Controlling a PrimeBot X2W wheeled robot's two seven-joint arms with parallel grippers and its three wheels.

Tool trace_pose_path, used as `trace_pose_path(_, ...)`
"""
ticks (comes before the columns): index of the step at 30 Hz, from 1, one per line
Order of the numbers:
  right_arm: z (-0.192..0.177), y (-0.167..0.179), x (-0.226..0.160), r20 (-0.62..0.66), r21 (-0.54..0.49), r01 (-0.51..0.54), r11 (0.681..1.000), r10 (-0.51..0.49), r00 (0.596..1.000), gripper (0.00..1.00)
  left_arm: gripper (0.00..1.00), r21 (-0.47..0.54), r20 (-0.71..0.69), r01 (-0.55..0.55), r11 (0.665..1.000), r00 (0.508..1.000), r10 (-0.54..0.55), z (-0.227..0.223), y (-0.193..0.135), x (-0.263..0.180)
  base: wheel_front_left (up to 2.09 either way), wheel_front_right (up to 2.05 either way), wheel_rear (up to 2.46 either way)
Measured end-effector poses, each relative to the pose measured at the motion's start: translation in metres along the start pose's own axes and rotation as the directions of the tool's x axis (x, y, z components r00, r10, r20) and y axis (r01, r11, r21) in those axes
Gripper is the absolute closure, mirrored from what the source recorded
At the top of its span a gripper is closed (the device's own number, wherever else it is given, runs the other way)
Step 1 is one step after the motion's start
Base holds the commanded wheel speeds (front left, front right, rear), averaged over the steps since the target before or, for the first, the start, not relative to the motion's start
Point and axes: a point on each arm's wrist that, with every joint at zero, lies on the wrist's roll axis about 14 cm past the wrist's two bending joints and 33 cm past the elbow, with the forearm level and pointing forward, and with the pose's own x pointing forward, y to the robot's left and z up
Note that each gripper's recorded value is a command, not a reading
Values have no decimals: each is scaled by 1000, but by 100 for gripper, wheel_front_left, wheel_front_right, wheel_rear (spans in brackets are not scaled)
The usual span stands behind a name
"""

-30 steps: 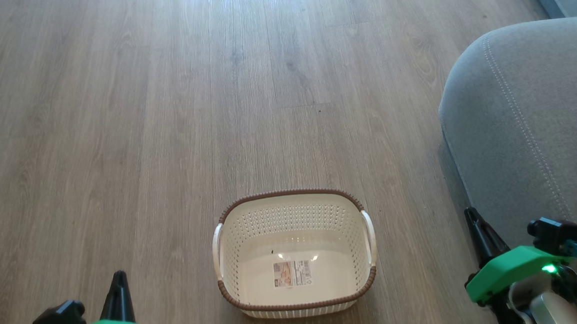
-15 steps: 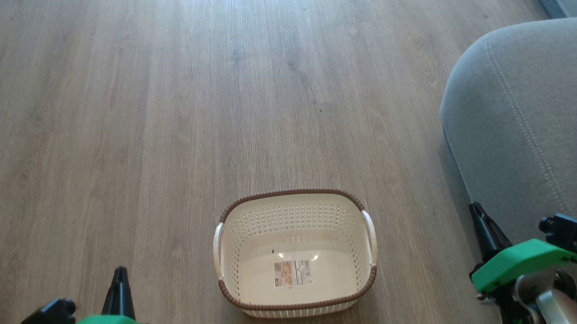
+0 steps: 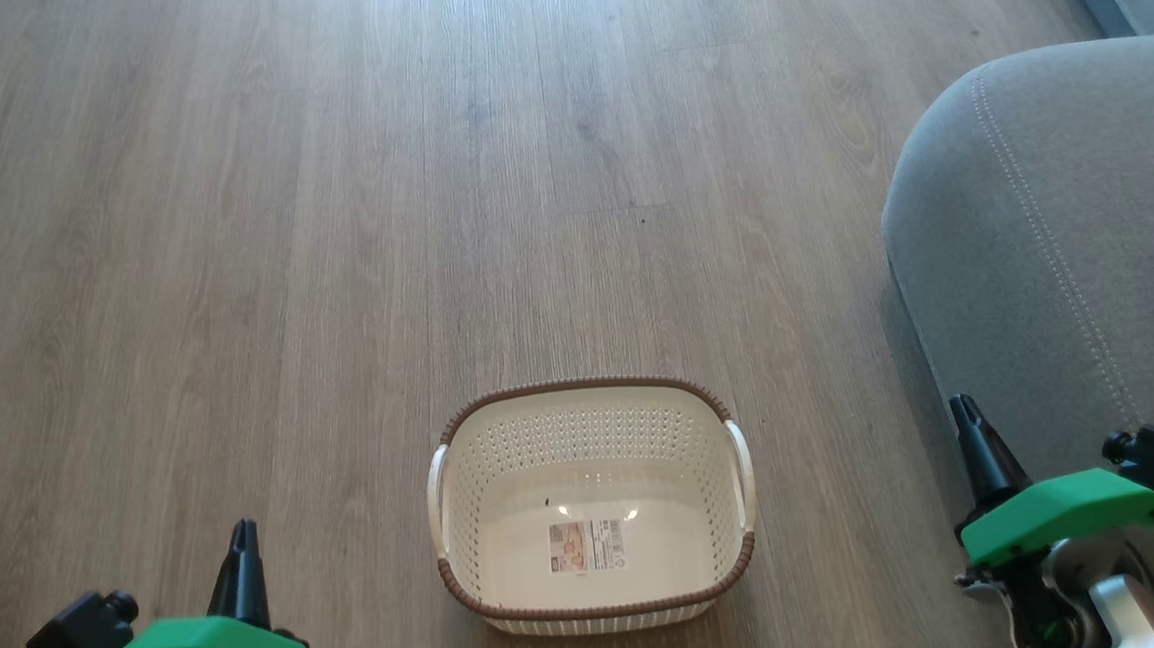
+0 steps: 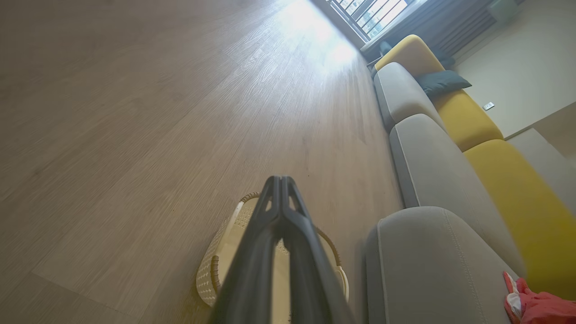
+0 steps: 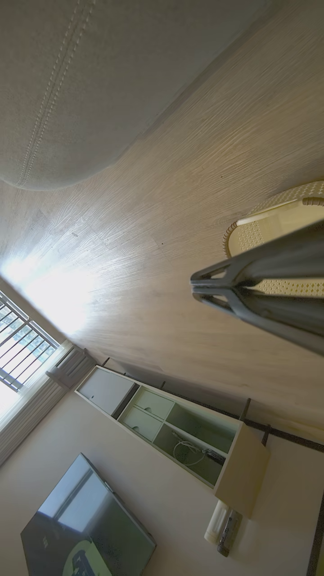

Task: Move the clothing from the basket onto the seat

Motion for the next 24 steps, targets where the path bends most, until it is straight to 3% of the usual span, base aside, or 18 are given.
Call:
trace_pose_path(11, 4, 2, 2, 9, 131, 3, 991, -4, 1000, 100, 100, -130, -15, 3, 991, 1000, -5, 0, -2, 2, 0, 0, 0)
trace_pose_path(24, 11, 4, 3, 23, 274, -3, 962, -3, 1000, 100, 100, -284, -29, 23, 959, 999, -32, 1, -8, 5, 0, 0, 0)
